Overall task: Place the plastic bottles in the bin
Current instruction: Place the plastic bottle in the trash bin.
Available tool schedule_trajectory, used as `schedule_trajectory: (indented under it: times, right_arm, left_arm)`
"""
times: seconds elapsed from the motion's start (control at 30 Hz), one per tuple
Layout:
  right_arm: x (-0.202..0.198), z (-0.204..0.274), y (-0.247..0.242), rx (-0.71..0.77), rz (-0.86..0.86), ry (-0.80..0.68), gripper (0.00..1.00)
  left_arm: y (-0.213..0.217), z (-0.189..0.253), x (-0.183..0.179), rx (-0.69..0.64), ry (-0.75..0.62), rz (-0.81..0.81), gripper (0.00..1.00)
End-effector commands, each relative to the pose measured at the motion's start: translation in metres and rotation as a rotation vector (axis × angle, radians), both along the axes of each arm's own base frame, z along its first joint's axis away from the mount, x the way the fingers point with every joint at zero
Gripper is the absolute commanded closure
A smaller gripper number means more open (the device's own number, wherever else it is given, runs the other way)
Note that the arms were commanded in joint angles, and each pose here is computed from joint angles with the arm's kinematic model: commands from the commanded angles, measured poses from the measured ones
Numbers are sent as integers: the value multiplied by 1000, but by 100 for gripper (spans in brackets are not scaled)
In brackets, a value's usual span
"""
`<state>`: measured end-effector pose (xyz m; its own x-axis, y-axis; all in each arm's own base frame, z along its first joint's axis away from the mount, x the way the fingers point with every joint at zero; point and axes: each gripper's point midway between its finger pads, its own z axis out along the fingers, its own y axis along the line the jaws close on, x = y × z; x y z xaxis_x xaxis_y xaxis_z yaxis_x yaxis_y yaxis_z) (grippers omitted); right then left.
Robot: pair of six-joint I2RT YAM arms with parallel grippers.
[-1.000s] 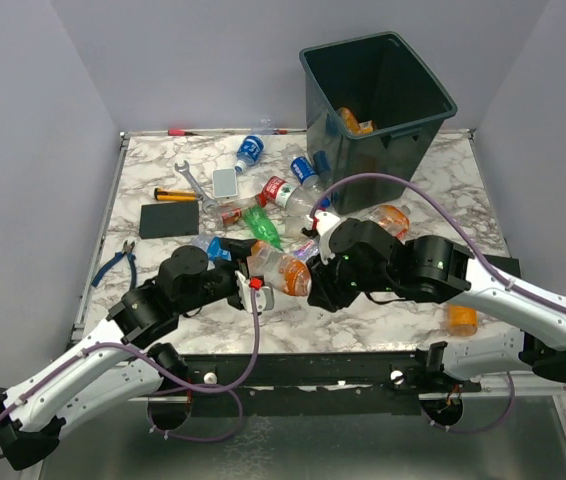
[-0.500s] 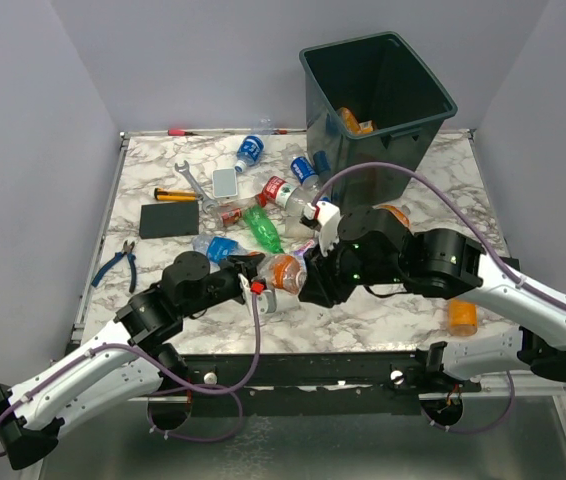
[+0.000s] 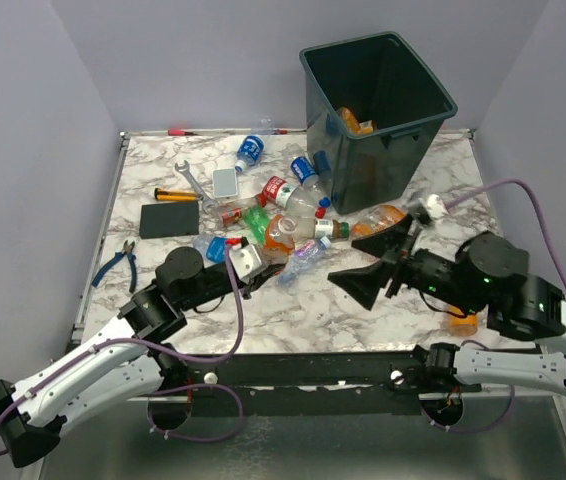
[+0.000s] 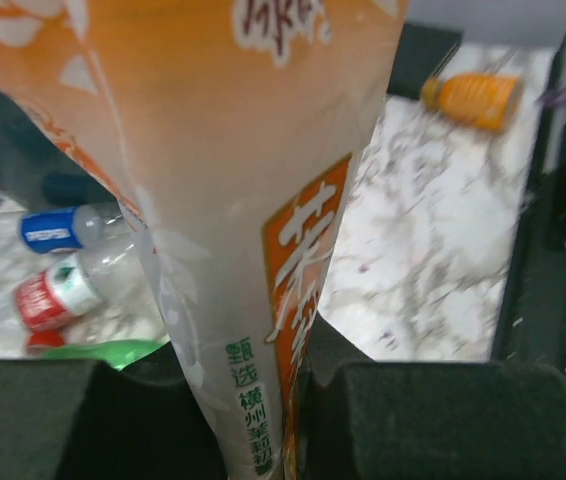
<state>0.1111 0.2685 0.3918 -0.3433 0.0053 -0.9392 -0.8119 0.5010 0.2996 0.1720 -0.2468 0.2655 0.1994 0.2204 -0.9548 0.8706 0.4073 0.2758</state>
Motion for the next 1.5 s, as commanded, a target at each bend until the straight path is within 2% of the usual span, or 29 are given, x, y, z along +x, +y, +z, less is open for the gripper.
schedule_trajectory:
  times: [0.0,0.1,0.2,0.3,0.53,0.87,1.03,1.1,1.2,1.3,1.47]
  right_arm:
    - [22,51,-19,359,-155,-153,3]
    - [26,51,-18,393,-177,-157,2]
    - [28,48,-1,383,-154,-150,2]
    - [32,37,19,349,-139,-124,2]
    - [42,32,56,336,-123,-127,6]
    - [60,19,81,256,-180,-67,32]
    - [62,13,81,247,-193,-58,56]
    - [62,6,84,207,-186,-48,55]
    - [61,2,88,180,-171,-39,44]
    - [63,-6,90,147,-181,-25,45]
    - [64,-13,93,118,-188,-4,74]
  left_arm:
    - [-29,44,-27,-346,315,-114,100]
    - [-40,38,-44,-386,411,-216,100]
    - [-45,25,-53,-353,457,-274,100]
    - [-44,7,-54,-304,467,-269,100]
    - [-37,1,-58,-335,442,-269,100]
    - [-37,0,-60,-332,432,-277,100]
    - [-33,2,-60,-352,407,-271,100]
    - [-32,3,-59,-360,400,-263,100]
    - [-31,3,-58,-365,393,-256,100]
    - [-31,2,-58,-363,392,-256,100]
    - [-31,3,-57,-366,391,-254,98]
